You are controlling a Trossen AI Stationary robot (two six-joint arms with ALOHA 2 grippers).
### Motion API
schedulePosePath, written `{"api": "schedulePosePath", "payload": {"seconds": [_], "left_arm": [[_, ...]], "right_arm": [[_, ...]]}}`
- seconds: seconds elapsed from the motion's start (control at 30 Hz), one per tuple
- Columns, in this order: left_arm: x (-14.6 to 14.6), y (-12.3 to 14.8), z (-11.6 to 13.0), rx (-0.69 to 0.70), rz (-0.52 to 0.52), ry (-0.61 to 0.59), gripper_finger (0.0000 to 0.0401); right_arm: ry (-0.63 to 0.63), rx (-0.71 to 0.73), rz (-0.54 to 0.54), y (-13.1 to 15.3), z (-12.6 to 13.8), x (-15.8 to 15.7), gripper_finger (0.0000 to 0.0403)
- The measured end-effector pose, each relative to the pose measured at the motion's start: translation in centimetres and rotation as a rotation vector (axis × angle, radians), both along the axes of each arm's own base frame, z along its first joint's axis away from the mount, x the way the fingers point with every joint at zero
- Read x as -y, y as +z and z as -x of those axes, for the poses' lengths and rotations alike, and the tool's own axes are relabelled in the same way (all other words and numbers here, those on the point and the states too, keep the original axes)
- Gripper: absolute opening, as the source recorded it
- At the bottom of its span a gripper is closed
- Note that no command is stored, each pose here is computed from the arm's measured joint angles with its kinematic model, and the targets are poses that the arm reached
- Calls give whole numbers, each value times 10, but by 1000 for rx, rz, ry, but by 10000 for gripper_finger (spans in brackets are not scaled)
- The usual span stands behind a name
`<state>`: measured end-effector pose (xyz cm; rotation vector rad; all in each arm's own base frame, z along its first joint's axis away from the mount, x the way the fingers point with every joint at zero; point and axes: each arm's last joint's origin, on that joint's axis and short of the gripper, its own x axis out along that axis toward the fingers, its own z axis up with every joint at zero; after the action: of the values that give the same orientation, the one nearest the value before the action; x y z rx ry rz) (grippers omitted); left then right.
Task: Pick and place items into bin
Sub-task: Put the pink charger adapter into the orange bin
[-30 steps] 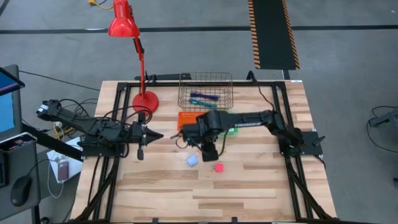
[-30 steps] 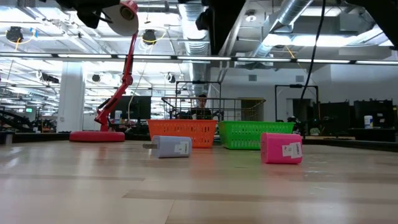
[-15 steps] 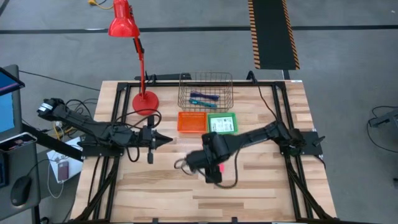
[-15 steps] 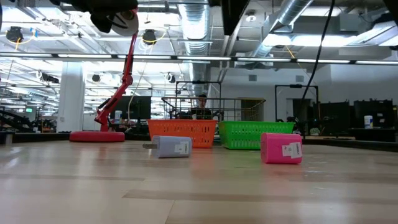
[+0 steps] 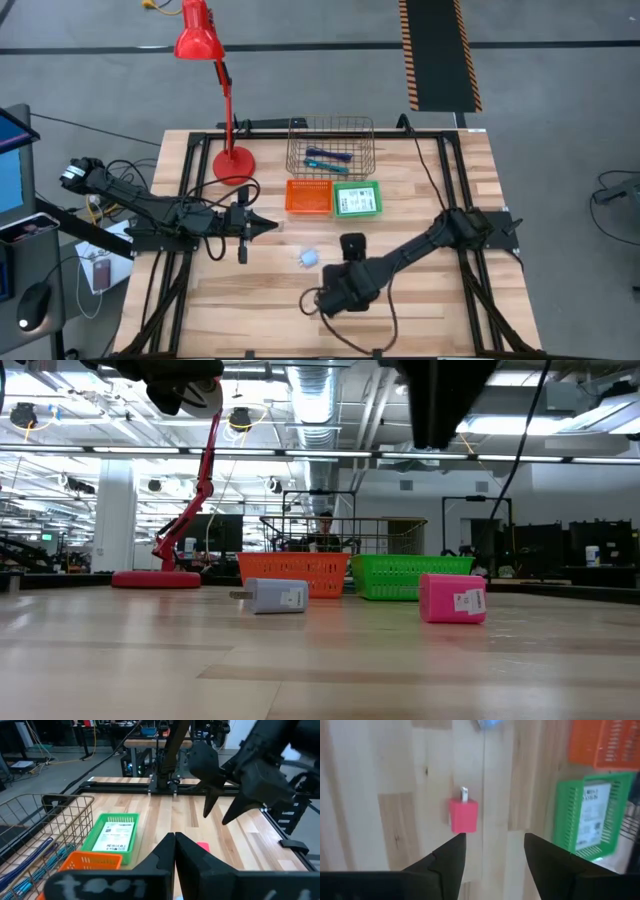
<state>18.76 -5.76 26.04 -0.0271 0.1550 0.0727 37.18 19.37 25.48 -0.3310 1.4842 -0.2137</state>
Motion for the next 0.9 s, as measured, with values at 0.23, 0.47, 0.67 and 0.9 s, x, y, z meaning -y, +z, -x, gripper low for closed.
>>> {"api": "schedulePosePath", "payload": {"seconds": [0.23,0.47,0.67,0.9], "left_arm": [[2,0,0,-4,20,-59,0],[2,0,0,-5,47,-72,0],[2,0,0,-5,61,-70,0],[2,0,0,-5,61,-69,0]], "right_arm": [[-53,112,67,20,53,4,189],[29,504,-161,41,106,31,181],[12,668,-242,8,141,68,181],[-32,704,-242,-27,153,90,179]]}}
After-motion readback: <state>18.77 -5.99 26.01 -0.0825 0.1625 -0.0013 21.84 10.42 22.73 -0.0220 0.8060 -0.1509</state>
